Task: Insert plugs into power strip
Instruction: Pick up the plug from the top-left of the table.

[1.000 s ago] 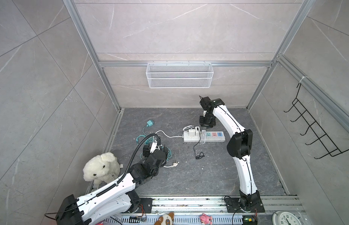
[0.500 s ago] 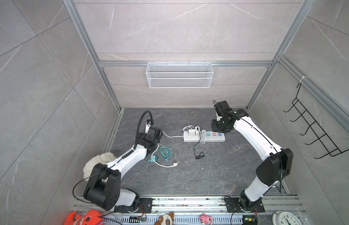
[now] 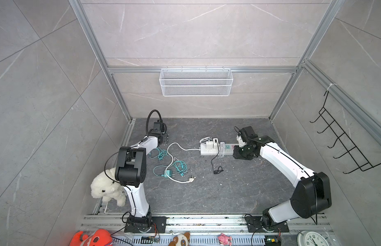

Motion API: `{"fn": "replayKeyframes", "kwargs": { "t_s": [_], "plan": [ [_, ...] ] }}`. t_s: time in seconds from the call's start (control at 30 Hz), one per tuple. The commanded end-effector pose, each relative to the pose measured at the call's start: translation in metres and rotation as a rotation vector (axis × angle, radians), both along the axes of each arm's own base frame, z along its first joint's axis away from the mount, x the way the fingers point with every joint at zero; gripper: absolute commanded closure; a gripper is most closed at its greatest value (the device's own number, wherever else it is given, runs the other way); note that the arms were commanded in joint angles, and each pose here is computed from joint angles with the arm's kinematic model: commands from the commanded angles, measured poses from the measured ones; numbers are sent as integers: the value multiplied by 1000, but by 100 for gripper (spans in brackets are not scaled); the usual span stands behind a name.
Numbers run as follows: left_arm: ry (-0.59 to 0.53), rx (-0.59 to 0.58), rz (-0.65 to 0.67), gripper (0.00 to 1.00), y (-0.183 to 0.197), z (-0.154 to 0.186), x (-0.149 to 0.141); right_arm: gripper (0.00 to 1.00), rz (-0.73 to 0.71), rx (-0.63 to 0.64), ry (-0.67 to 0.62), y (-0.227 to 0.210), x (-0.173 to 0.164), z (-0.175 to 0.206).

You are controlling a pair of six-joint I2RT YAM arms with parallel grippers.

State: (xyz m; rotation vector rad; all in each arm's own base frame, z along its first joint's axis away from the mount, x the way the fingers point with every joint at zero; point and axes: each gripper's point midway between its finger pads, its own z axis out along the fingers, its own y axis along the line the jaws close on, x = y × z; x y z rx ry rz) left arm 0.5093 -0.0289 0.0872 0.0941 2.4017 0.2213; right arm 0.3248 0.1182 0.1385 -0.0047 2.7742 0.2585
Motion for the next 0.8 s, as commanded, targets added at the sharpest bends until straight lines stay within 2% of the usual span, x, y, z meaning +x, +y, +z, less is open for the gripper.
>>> {"fn": "replayKeyframes", "kwargs": {
  "t_s": [0.0,0.27,0.5,0.77],
  "plan": [
    [6,-19,-148,17,-14,11,15,60,41,44,-51,4,0,7],
    [45,-84,-231,16,-24,-7,33,60,41,63,-44,0,-10,-1],
    [38,-56,-254,17,-23,-8,49,59,42,77,-37,-2,-16,-3],
    [93,-37,-268,17,-15,-22,59,59,39,84,-34,-4,-20,-5]
  ]
}}
